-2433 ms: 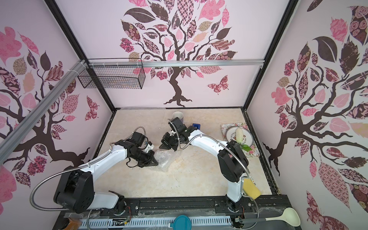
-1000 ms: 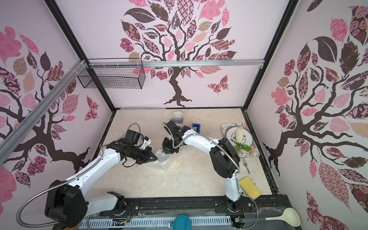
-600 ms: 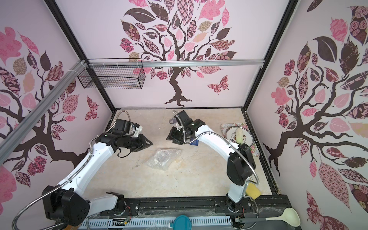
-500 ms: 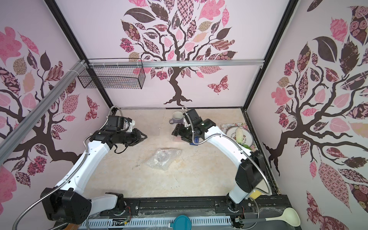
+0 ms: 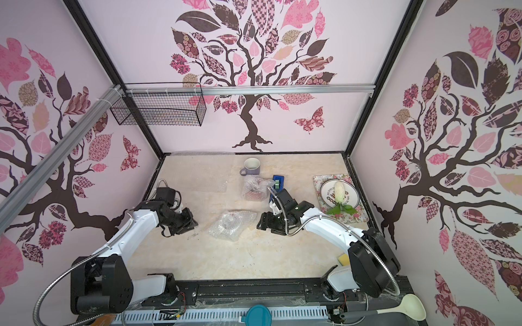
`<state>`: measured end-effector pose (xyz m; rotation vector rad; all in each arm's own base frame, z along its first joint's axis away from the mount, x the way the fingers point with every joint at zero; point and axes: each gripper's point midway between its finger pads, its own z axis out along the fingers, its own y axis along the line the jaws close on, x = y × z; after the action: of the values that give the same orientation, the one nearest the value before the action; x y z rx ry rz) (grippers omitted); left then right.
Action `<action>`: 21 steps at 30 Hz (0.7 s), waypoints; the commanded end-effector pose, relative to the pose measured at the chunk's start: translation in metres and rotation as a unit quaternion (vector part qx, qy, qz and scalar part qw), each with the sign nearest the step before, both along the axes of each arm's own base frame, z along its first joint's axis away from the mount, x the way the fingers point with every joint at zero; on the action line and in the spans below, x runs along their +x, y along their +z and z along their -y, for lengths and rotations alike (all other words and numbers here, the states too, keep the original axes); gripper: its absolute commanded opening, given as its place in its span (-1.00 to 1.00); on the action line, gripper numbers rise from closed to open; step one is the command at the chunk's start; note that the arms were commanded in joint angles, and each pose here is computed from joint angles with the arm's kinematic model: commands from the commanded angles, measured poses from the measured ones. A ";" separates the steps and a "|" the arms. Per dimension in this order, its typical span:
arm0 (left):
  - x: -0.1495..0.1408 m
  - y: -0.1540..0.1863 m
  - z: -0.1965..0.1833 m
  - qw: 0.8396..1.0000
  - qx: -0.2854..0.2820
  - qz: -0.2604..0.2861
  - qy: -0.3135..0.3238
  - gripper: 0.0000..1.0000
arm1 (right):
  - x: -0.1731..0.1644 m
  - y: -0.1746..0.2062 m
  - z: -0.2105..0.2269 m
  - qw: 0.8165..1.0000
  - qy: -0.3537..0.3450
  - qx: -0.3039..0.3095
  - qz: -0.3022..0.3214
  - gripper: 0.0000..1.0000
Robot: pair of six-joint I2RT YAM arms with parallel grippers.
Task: Wrap mugs in bubble wrap
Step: Move the bubble wrap to the center of the board.
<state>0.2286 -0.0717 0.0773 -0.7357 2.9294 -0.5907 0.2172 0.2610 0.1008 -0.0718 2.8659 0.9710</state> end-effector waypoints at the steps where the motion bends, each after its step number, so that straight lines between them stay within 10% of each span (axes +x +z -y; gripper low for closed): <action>1: -0.007 -0.003 0.033 0.999 -0.040 -0.006 -0.016 -0.59 | -0.019 -0.006 -0.036 0.995 0.095 0.027 0.026 0.18; 10: -0.013 -0.044 0.072 0.993 -0.107 -0.053 0.014 -0.89 | -0.015 -0.029 -0.080 0.989 0.121 0.080 0.041 0.03; 21: 0.060 -0.032 0.098 0.987 -0.162 0.013 0.021 -0.90 | 0.033 -0.035 -0.120 0.989 0.088 0.089 0.073 -0.08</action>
<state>0.2465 -0.1564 0.0232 -0.9010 2.9358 -0.9845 0.2279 0.3640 0.0591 -0.3918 2.7336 1.1937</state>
